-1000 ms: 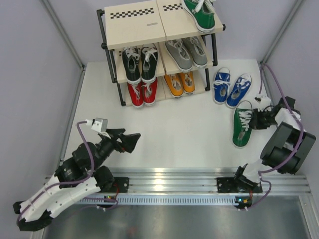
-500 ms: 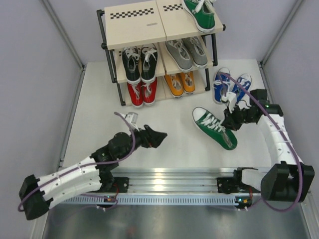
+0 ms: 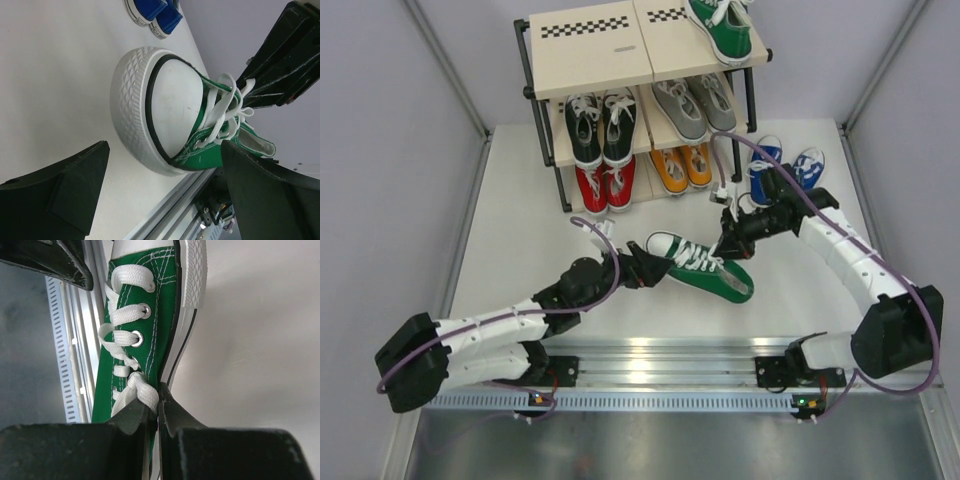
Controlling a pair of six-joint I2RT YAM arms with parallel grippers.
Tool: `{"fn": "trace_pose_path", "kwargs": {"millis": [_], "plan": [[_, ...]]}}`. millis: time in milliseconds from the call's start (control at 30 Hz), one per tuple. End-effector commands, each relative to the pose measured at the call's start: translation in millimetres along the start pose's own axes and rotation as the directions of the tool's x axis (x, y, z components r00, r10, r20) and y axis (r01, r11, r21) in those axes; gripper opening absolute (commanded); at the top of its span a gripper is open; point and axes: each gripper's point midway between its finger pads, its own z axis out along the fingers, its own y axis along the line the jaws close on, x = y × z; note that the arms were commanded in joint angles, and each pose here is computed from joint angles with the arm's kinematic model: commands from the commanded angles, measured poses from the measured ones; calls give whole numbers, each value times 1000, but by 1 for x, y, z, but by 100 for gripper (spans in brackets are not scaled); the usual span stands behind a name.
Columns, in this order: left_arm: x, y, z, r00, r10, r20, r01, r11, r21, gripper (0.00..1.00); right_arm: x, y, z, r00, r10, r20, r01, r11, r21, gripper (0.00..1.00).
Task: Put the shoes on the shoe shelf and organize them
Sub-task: Pick up the shoe at the center of the board.
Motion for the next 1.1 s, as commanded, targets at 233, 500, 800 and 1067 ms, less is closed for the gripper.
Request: {"fn": "trace_pose_path", "kwargs": {"millis": [233, 500, 800, 1067], "plan": [[-31, -47, 15, 982, -154, 109, 131, 973, 192, 49, -32, 33, 16, 989, -124, 79, 134, 979, -151, 0], [-34, -29, -4, 951, -271, 147, 246, 955, 165, 0, -28, 39, -7, 932, -357, 57, 360, 932, -41, 46], [-39, -11, -32, 927, -337, 164, 324, 941, 100, 0, 14, 107, -40, 438, -893, 102, 898, 432, -81, 86], [-47, -15, -43, 903, -393, 174, 377, 919, 117, 0, 39, 119, -25, 393, -915, 88, 905, 369, -210, 67]]}}
